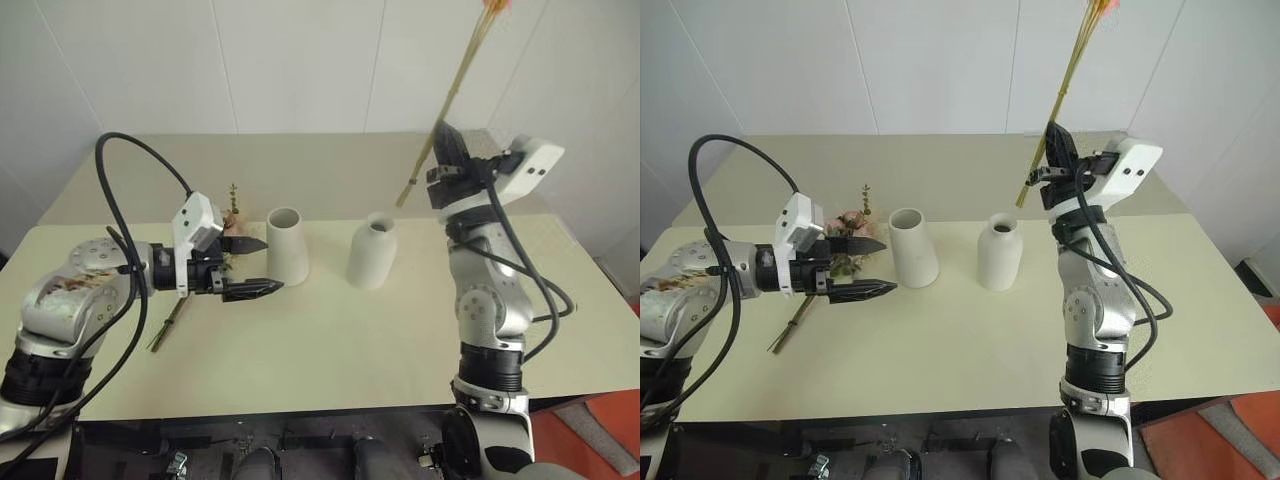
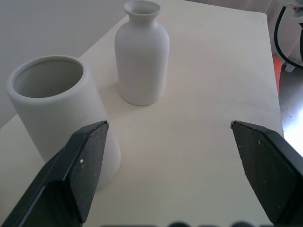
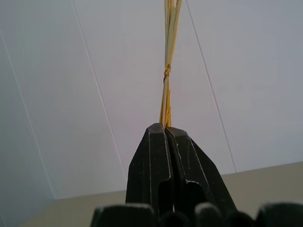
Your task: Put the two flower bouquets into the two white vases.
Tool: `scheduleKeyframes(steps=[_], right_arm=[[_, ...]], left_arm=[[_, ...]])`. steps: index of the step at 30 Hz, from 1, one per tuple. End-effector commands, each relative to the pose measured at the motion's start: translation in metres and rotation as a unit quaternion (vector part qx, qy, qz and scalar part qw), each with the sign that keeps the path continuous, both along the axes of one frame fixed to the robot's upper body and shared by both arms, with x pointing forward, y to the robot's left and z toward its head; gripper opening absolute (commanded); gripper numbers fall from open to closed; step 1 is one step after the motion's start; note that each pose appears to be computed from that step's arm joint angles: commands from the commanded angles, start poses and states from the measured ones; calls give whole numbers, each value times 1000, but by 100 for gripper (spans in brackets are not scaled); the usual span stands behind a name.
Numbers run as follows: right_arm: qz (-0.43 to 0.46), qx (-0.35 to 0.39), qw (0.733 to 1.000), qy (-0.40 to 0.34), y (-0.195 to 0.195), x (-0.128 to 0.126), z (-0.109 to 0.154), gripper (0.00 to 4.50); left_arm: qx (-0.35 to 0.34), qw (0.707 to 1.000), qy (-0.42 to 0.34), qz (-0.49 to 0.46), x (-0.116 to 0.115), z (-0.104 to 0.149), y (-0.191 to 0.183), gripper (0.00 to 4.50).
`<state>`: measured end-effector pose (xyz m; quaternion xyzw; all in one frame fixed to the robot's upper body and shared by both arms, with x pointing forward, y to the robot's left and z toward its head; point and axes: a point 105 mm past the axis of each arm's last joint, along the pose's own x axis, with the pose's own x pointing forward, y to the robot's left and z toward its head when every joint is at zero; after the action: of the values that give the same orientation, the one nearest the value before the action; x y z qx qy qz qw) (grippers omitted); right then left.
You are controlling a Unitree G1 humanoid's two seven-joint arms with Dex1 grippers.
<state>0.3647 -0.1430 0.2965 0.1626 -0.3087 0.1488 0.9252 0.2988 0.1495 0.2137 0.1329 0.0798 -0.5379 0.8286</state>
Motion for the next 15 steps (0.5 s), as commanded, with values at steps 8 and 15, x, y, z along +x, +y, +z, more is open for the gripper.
scheduleKeyframes(steps=[8, 15], right_arm=[[7, -9, 1000, -21, 20, 0, -6, 2], [10, -30, 999, -22, 25, -4, -28, 2]], left_arm=[[6, 1000, -27, 13, -7, 14, 8, 450], [-4, 999, -35, 13, -8, 19, 6, 450]])
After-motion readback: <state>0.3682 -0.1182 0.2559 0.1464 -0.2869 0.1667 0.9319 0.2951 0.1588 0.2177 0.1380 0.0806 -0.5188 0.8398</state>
